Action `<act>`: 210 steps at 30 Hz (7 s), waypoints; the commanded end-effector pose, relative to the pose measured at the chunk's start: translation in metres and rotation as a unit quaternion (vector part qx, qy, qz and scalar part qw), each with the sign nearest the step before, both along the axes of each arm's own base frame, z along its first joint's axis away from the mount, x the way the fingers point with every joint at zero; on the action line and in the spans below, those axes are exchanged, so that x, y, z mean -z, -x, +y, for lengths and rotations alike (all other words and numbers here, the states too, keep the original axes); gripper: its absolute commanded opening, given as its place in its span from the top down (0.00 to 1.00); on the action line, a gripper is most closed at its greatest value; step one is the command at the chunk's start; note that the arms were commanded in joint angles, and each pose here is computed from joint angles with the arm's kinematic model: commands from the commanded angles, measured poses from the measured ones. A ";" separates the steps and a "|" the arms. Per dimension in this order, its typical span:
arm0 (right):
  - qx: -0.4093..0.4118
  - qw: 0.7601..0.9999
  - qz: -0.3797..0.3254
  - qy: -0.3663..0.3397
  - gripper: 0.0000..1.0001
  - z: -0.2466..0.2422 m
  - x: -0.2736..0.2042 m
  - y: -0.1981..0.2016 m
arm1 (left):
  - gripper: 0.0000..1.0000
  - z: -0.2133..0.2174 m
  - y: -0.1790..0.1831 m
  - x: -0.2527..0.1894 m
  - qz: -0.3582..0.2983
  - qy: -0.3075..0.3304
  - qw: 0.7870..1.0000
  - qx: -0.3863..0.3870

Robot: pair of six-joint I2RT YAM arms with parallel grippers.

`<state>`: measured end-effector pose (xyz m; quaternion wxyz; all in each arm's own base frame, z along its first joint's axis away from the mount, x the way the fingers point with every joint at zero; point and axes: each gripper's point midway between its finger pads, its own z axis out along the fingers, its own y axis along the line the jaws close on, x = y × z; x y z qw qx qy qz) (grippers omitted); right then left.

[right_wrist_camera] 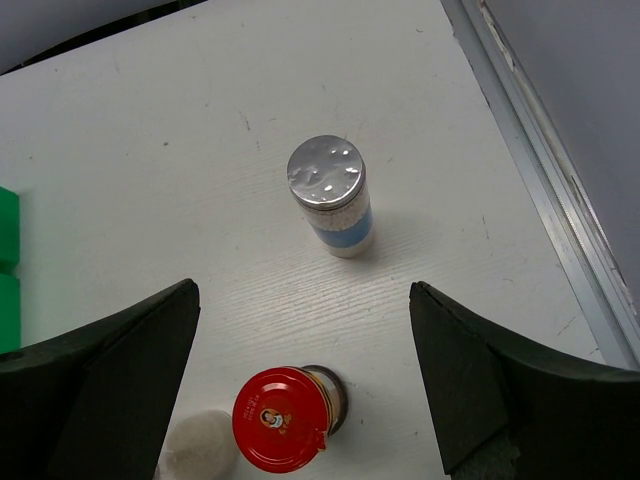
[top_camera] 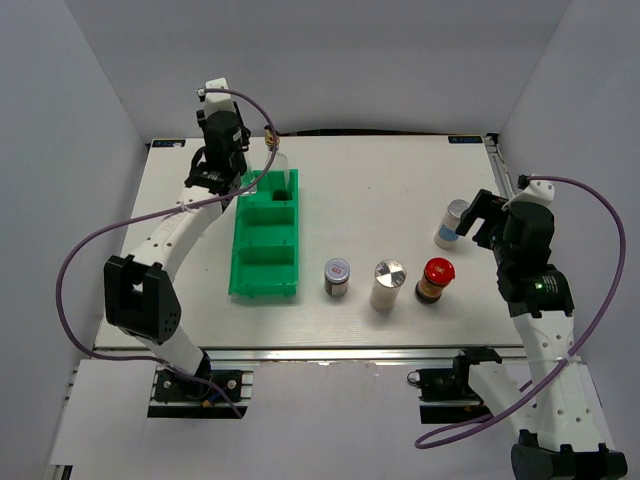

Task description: Organize the condiment bottles

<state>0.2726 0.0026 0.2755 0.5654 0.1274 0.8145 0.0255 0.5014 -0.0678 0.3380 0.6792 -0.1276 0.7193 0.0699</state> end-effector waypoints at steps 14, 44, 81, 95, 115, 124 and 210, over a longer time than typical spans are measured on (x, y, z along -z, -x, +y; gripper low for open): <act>0.017 1.000 -0.017 0.018 0.11 -0.009 -0.009 -0.005 | 1.00 -0.019 -0.029 -0.023 -0.091 0.032 0.995 0.033; 0.037 0.999 0.007 0.030 0.11 -0.016 0.002 -0.014 | 1.00 -0.027 -0.057 -0.001 -0.063 0.031 0.997 0.028; 0.025 0.999 0.024 0.022 0.10 -0.011 0.010 -0.012 | 0.31 -0.026 -0.032 -0.005 -0.025 0.001 0.998 0.057; 0.015 0.999 0.028 0.021 0.11 -0.007 0.008 -0.014 | 0.30 -0.011 -0.027 -0.073 -0.064 0.005 0.998 0.015; 0.000 0.982 0.181 0.052 0.11 -0.003 0.076 -0.080 | 0.02 0.059 0.105 -0.037 -0.040 0.123 0.988 -0.079; 0.025 0.969 0.234 0.070 0.11 -0.010 0.116 -0.121 | 0.02 0.079 0.140 0.010 0.002 0.115 0.985 -0.126; -0.454 0.877 0.096 0.126 0.29 0.447 0.102 -0.111 | 0.02 0.059 0.156 0.030 -0.010 0.156 0.986 -0.050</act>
